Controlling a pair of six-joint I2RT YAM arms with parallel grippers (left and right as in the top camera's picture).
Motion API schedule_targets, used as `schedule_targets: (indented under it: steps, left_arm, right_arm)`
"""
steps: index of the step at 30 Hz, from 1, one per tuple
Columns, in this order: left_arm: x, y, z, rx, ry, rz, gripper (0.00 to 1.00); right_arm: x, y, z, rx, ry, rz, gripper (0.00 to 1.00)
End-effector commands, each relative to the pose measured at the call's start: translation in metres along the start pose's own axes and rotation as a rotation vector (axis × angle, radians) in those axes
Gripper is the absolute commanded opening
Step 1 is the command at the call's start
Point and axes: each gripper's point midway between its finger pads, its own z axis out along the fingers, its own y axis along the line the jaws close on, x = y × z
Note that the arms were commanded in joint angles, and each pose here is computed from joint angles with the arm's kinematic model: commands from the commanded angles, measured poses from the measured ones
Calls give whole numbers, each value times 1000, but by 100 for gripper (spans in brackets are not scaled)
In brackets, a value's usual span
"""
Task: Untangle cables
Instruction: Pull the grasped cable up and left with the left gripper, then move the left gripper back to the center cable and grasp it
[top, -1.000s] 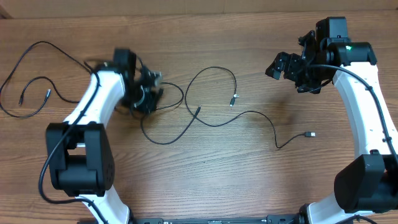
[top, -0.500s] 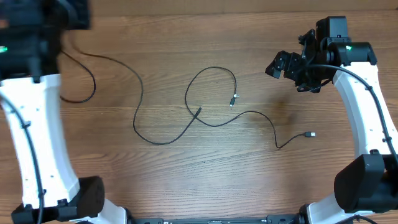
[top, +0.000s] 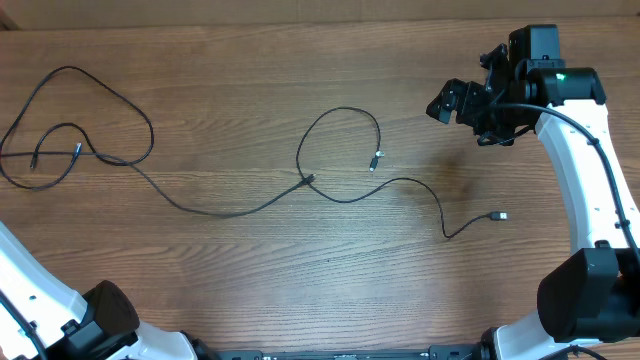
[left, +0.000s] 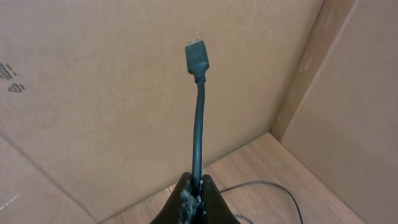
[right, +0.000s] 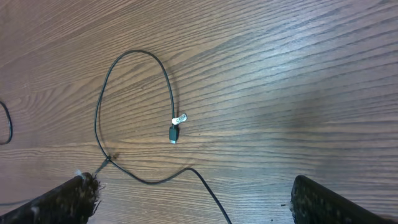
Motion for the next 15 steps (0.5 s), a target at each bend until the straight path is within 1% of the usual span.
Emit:
schedule_targets:
  steps: [1, 2, 3, 4, 5, 6, 7, 8, 10, 14, 15]
  left_arm:
    - [-7, 2, -3, -23, -25, -15, 4]
    - [-1, -3, 0, -5, -1, 2, 4]
    - [5, -7, 2, 8, 18, 17, 10]
    - [14, -14, 6, 36, 53, 43, 22]
    - [31, -31, 13, 105, 115, 91, 46]
    - [53, -46, 18, 158, 188, 131, 66]
    - [63, -54, 20, 177, 223, 148, 72]
    - [73, -60, 21, 192, 256, 163, 76]
    - [96, -75, 24, 210, 321, 210, 79]
    - [135, -120, 18, 305, 406, 370, 78]
    - [155, -149, 5, 419, 441, 460, 76]
  right_arm:
    - [-6, 12, -14, -34, -39, -22, 98]
    - [-6, 12, -14, -34, -39, -21, 98]
    - [-6, 12, -14, -34, -39, -21, 98]
    - [-6, 12, -14, -34, -39, -21, 98]
    - [-6, 12, -14, -34, -39, -21, 97]
    - [-6, 12, -14, -33, -38, -21, 98]
    - [-6, 12, -14, -34, -37, -21, 98]
    - [-5, 12, -14, -33, -36, -21, 98]
    - [-5, 12, -14, -32, -34, -20, 98]
    - [-4, 12, -14, -31, -31, -19, 98]
    - [-4, 12, -14, -31, -31, -19, 98]
